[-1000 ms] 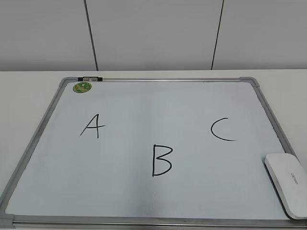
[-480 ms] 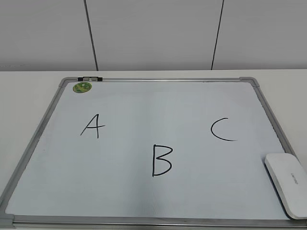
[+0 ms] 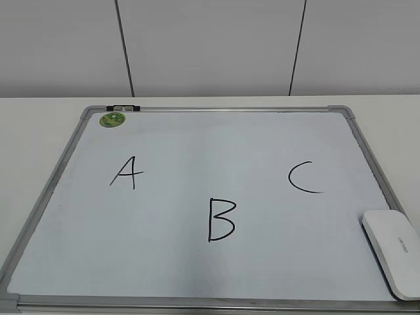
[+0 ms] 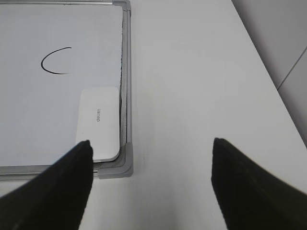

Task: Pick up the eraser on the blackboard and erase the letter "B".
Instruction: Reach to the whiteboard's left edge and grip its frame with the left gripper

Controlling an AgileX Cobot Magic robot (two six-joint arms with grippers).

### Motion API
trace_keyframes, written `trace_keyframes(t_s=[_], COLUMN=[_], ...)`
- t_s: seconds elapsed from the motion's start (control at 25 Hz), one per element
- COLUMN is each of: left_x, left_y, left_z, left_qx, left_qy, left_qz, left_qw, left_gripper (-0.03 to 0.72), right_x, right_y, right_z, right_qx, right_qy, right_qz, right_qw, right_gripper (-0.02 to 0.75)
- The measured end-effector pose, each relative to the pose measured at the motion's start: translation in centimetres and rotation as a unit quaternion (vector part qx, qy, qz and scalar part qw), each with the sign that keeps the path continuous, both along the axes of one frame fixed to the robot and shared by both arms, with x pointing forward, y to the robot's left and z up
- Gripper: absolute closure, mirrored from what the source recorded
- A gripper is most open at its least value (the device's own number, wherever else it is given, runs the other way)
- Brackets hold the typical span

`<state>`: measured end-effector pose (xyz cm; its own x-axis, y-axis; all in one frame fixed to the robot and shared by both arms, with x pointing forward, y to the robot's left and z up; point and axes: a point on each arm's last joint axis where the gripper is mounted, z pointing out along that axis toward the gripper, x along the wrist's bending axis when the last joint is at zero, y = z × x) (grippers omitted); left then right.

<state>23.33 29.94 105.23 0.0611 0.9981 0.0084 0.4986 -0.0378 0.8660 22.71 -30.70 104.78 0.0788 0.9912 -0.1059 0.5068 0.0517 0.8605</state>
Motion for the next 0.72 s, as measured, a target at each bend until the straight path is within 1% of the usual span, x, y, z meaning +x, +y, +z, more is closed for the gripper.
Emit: trace_keyframes(t_s=[0.2, 0.36, 0.44, 0.68, 0.72], left_x=[0.6, 3.0, 4.5, 10.7, 11.6], left_y=[0.0, -0.1, -0.1, -0.3, -0.3], left_z=[1.7, 3.5, 4.3, 5.5, 5.8], left_qx=[-0.001, -0.001, -0.001, 0.002, 0.002], left_qy=[0.005, 0.014, 0.028, 0.111, 0.117], left_qz=[0.000, 0.001, 0.001, 0.002, 0.002], left_qw=[1.000, 1.000, 1.000, 0.994, 0.993], left_gripper=[0.067, 0.068, 0.068, 0.069, 0.069], right_x=[0.0, 0.0, 0.0, 0.0, 0.0], right_y=[0.0, 0.0, 0.0, 0.0, 0.0], right_z=[0.0, 0.0, 0.0, 0.0, 0.0], right_qx=[0.000, 0.000, 0.000, 0.000, 0.000], right_qy=[0.000, 0.000, 0.000, 0.000, 0.000], right_qz=[0.000, 0.000, 0.000, 0.000, 0.000], right_qw=[1.000, 1.000, 1.000, 1.000, 1.000], right_gripper=[0.147, 0.147, 0.147, 0.147, 0.147])
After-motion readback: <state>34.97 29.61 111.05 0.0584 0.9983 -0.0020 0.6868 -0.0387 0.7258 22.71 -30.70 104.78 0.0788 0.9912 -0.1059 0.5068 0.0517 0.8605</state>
